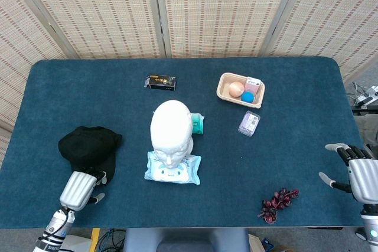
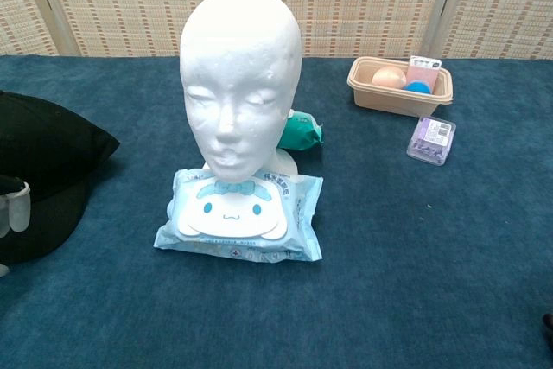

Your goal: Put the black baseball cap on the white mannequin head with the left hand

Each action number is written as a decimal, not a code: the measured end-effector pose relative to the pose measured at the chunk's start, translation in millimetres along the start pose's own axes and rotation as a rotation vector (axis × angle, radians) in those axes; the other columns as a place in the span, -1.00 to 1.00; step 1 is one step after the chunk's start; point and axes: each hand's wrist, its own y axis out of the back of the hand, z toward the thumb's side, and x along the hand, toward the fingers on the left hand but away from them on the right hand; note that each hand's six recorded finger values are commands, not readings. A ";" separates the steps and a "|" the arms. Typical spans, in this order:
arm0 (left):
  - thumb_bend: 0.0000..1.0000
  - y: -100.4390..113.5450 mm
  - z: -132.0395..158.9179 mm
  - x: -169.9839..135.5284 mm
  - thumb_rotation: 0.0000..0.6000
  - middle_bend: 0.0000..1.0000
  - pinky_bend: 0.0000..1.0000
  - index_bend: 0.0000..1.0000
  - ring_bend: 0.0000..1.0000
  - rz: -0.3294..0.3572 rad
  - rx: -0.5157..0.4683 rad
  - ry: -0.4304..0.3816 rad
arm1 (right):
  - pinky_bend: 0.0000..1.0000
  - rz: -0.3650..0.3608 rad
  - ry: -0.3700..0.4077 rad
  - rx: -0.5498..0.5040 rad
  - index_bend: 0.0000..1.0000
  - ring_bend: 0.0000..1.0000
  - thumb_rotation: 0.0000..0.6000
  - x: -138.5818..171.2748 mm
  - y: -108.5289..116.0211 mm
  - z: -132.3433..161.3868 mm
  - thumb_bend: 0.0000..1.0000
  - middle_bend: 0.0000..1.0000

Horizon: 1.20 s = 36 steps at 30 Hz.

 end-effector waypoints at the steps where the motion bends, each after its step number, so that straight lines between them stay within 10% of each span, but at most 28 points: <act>1: -0.95 -0.9 0.1 0.5 1.00 0.22 0.02 0.10 -0.11 0.003 0.005 0.000 | -0.23 0.001 0.000 0.000 -0.35 -0.38 1.00 -0.1 -0.1 0.1 -0.81 -0.29; 36: -0.95 -26.7 -22.4 1.8 1.00 0.27 0.02 0.15 -0.10 -0.002 0.125 0.045 | -0.23 0.006 0.000 0.003 -0.35 -0.38 1.00 -0.3 -0.7 0.6 -0.81 -0.29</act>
